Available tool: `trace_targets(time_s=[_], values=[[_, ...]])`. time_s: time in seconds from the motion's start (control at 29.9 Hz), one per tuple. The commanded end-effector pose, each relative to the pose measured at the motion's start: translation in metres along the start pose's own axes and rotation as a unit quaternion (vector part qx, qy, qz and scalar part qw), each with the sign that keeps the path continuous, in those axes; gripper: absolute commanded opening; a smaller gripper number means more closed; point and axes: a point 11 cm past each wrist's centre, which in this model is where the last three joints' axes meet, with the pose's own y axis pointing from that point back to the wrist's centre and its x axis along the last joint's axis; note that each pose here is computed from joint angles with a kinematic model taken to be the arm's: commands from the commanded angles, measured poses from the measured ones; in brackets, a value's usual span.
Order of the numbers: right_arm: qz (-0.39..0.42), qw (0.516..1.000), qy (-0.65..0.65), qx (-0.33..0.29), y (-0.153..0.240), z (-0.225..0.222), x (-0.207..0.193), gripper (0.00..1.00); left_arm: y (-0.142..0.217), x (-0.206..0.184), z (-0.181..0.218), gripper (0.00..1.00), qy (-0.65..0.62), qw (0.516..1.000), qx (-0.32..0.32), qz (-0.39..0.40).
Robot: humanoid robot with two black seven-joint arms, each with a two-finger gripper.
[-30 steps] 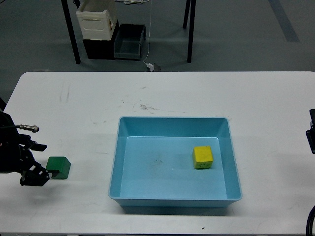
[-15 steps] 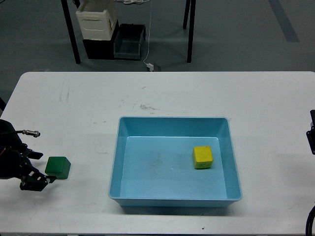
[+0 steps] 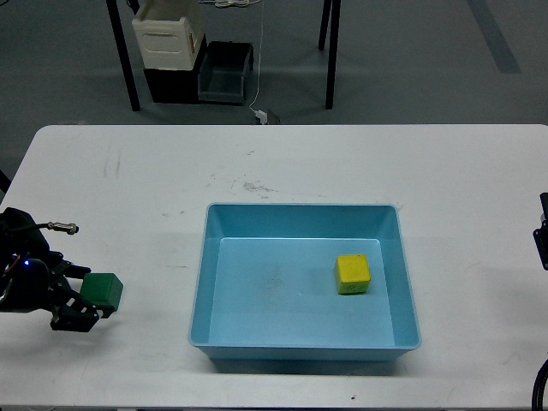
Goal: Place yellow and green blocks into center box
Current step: 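Close the left gripper around the green cube, then lift the green cube with the left gripper over the tray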
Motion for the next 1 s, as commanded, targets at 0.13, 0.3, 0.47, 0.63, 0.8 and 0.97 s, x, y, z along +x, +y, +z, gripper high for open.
trace_targets(time_s=[0.13, 0.3, 0.47, 0.63, 0.8, 0.97], values=[[0.002, 1.0, 0.0, -0.002, 0.0, 0.001, 0.0, 1.0, -0.004, 0.003, 0.003, 0.89, -0.013, 1.0, -0.006, 0.022], [0.002, 1.0, 0.001, -0.001, 0.0, 0.001, 0.001, 1.0, -0.005, 0.002, 0.001, 0.74, -0.026, 0.999, -0.003, 0.035], [0.002, 1.0, 0.001, -0.002, 0.0, 0.001, 0.001, 1.0, -0.004, -0.002, -0.003, 0.59, -0.024, 0.999, 0.003, 0.031], [0.002, 1.0, 0.001, -0.002, 0.0, 0.001, 0.001, 1.0, -0.004, -0.006, -0.002, 0.52, -0.024, 0.999, 0.003, 0.024], [0.004, 1.0, 0.001, -0.005, 0.003, 0.003, 0.001, 1.0, -0.001, 0.0, -0.006, 0.43, -0.027, 0.999, 0.008, 0.036], [0.005, 1.0, 0.001, -0.008, 0.005, 0.004, 0.002, 1.0, 0.01, 0.022, -0.017, 0.4, -0.041, 0.996, 0.025, 0.072]])
